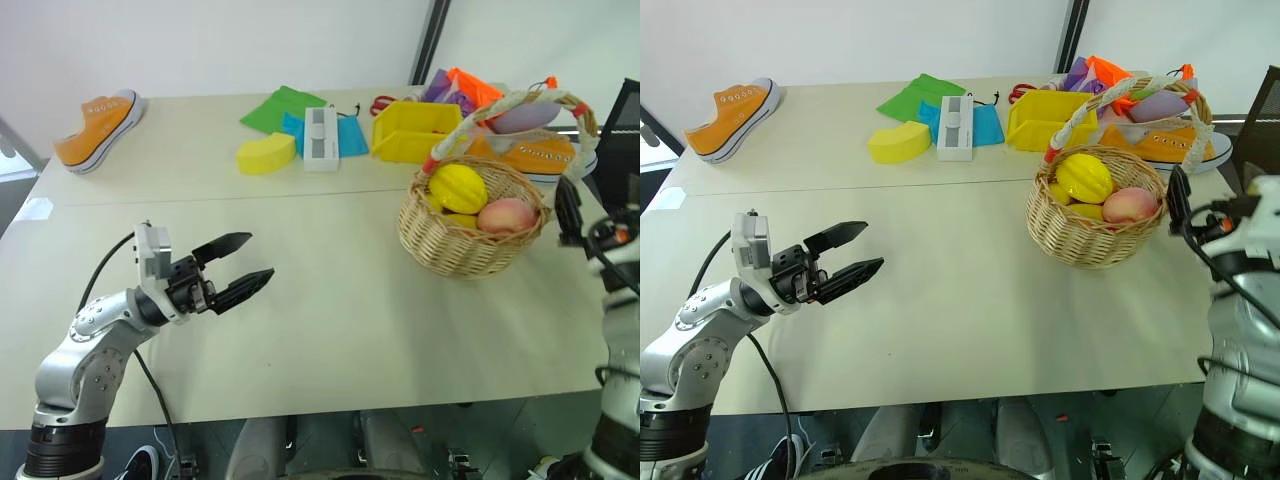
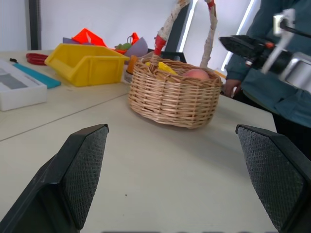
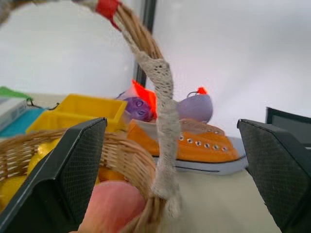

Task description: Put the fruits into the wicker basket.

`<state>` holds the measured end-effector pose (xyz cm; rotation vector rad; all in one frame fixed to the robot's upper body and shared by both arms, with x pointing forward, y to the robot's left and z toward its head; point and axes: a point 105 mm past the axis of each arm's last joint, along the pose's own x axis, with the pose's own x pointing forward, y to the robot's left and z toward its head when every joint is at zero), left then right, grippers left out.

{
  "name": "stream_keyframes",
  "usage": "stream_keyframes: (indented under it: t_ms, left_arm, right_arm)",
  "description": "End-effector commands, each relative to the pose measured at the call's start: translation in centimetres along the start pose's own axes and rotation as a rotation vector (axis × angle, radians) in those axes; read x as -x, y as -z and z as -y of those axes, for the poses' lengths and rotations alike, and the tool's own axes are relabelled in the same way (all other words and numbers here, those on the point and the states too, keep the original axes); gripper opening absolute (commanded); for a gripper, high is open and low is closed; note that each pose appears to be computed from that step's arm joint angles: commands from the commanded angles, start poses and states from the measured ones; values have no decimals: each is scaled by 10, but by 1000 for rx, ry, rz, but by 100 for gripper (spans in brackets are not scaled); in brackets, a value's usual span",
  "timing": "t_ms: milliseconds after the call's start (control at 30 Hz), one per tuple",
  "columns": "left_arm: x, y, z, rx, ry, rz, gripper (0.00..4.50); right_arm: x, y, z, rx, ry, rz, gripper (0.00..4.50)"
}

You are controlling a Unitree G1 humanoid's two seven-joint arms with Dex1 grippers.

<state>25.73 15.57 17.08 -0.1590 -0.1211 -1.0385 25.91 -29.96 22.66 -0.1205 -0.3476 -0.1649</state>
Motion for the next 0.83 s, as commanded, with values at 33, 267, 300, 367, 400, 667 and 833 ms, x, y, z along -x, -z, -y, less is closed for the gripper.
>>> stream_keyframes:
  t_ms: [33,267,300,367,400,667,833]
  left_arm:
    - [2,-6,-2,-47,-16,23,450]
    - [23,-2,-38,-133,-274,12,450]
    - [27,-2,-43,-158,-322,6,450]
    - [35,-3,-52,-196,-409,2,450]
    - [42,-4,-59,-206,-469,3,450]
    - [95,-13,-77,-296,-820,23,450]
    - [115,-11,-77,-294,-909,-11,450]
  right_arm:
    - [11,-23,-35,-49,-122,103,448]
    - [39,-5,-157,-131,-850,-77,448]
    - [40,-5,-166,-130,-921,-79,448]
    - [41,-3,-175,-132,-1010,-97,448]
    - [39,0,-180,-132,-1053,-109,448]
    - [24,36,-209,-41,-1219,-140,448]
    - [16,38,-216,-58,-1245,-116,448]
